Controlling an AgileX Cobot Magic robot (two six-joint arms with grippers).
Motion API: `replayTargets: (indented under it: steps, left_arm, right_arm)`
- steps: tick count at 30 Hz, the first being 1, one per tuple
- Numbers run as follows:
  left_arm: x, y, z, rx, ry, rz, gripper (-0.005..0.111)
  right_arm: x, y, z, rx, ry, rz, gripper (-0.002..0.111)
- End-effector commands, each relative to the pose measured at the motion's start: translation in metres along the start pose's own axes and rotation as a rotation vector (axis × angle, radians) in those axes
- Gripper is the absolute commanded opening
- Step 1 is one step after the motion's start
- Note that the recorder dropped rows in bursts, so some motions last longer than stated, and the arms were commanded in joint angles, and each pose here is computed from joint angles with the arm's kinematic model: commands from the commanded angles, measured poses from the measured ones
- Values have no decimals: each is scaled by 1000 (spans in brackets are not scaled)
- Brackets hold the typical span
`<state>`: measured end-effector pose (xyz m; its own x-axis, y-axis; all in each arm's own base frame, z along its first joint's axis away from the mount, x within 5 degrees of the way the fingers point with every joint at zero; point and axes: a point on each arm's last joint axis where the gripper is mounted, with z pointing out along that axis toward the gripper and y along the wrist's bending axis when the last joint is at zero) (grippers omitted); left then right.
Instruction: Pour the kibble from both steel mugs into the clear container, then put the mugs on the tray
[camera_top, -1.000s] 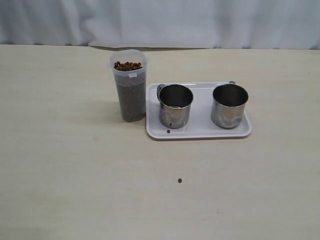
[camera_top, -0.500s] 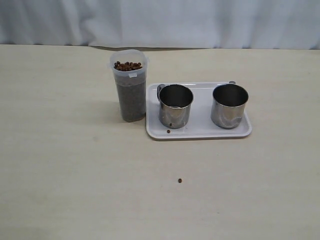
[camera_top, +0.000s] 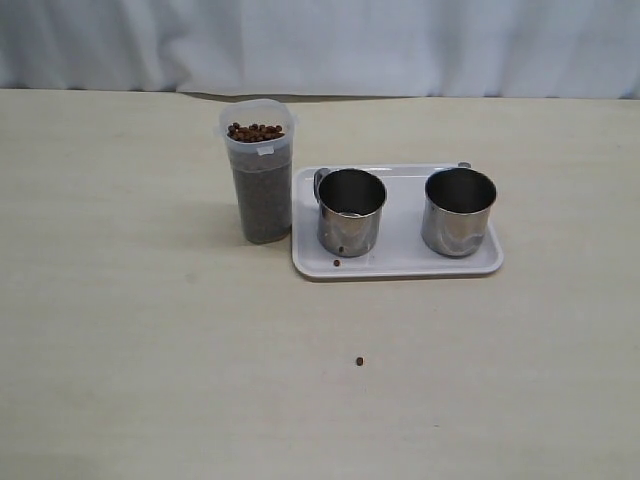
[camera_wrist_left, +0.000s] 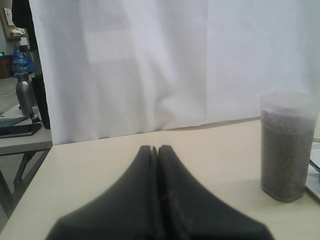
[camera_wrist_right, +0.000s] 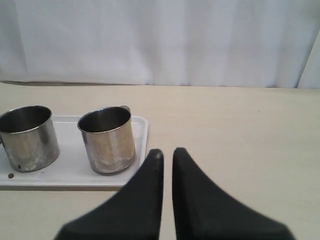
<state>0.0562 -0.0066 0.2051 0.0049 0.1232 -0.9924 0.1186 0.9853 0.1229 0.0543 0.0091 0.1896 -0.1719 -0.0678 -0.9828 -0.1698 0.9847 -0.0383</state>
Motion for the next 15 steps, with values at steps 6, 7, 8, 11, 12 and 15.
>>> replayTargets:
  steps: [6,7,8,11,12,15]
  left_arm:
    - [0,-1,0,8,-5,-1,0]
    - [0,-1,0,8,-5,-1,0]
    - [0,-1,0,8,-5,-1,0]
    - [0,-1,0,8,-5,-1,0]
    - [0,-1,0,8,-5,-1,0]
    - [0,-1,0,8,-5,-1,0]
  right_arm:
    - [0,0,0,10,-11,-6,5]
    - [0,-1,0,16,-11,-5,5]
    - [-1,-1,0,22,-15,-1,5]
    - [-3,-2,0,34,-39,28,5]
    - [-3,-2,0,37,-43,33,5]
    - [-3,-3,0,45,-39,46,5]
